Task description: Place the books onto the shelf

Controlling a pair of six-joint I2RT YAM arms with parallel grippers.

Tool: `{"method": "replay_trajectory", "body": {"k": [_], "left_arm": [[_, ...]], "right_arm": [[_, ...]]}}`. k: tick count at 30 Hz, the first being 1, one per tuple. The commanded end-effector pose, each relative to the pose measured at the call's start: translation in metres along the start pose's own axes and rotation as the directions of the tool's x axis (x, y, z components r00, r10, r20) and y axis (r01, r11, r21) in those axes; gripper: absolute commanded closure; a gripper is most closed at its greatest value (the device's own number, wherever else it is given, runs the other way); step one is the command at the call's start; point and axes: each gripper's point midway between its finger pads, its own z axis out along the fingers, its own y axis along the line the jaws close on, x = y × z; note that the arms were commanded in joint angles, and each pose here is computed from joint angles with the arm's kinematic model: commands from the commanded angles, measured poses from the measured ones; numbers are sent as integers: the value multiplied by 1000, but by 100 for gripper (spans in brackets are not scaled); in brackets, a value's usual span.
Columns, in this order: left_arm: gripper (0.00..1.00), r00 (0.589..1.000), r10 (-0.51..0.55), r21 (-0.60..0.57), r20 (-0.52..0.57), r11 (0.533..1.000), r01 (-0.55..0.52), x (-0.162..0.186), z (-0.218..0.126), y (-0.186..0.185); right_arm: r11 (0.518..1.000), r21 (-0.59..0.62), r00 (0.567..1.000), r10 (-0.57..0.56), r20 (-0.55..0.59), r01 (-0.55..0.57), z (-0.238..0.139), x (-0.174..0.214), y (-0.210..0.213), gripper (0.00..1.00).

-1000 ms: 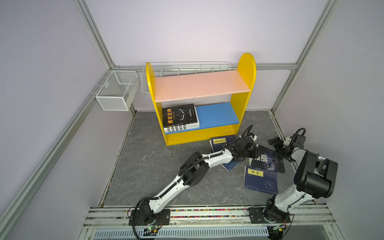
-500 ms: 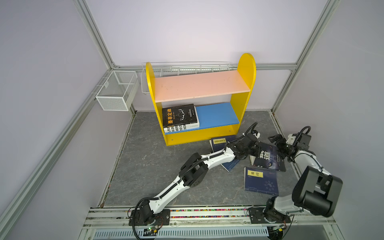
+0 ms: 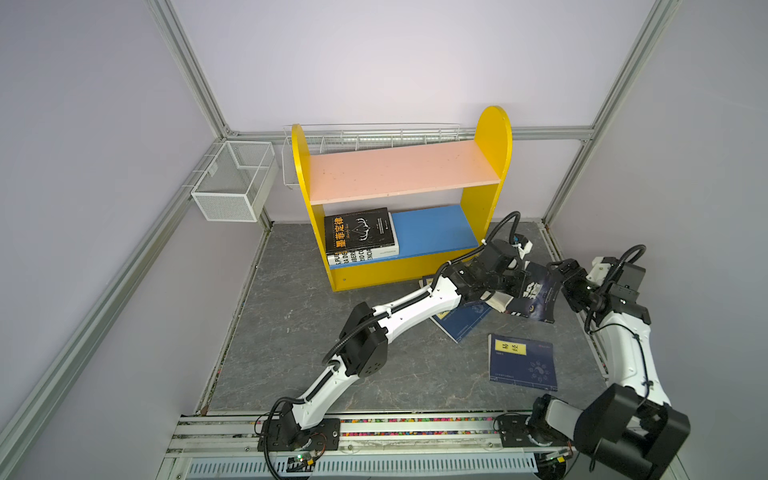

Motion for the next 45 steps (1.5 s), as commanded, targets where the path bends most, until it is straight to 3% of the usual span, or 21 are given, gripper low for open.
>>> {"method": "replay_trajectory", "body": {"k": [1,5,13,19,26,31,34,45], "left_arm": [[100,994,110,-30,24,993,-110,-20,-31,-9],[100,991,132,-109,-7,985,-132,-14,-53,13],[100,999,35,-229,-20,973,-39,21,-107,68],[100,997,-76,-318,-16,946,67,76,-140,102],[100,970,-243,-421,-4,880,219,129,-142,145],[100,933,-357,-476,46,813,335,128,-148,169],[100,915,-395,-468,83,795,386,115,-155,178],[100,886,-454,-374,93,809,454,96,-149,170]], "right_arm": [[1000,-18,1000,1,-2,-1,-16,4,11,5],[997,-75,1000,-1,-32,-1,-22,18,24,5],[973,-226,977,-98,-191,53,-20,81,71,5],[966,-258,943,-102,-318,17,-26,139,67,7],[966,-259,892,-104,-439,-14,-17,204,54,10],[974,-213,846,-54,-530,-71,10,241,38,11],[982,-171,854,-23,-520,-78,19,253,30,11],[971,-203,879,17,-476,-128,38,278,33,11]]}}
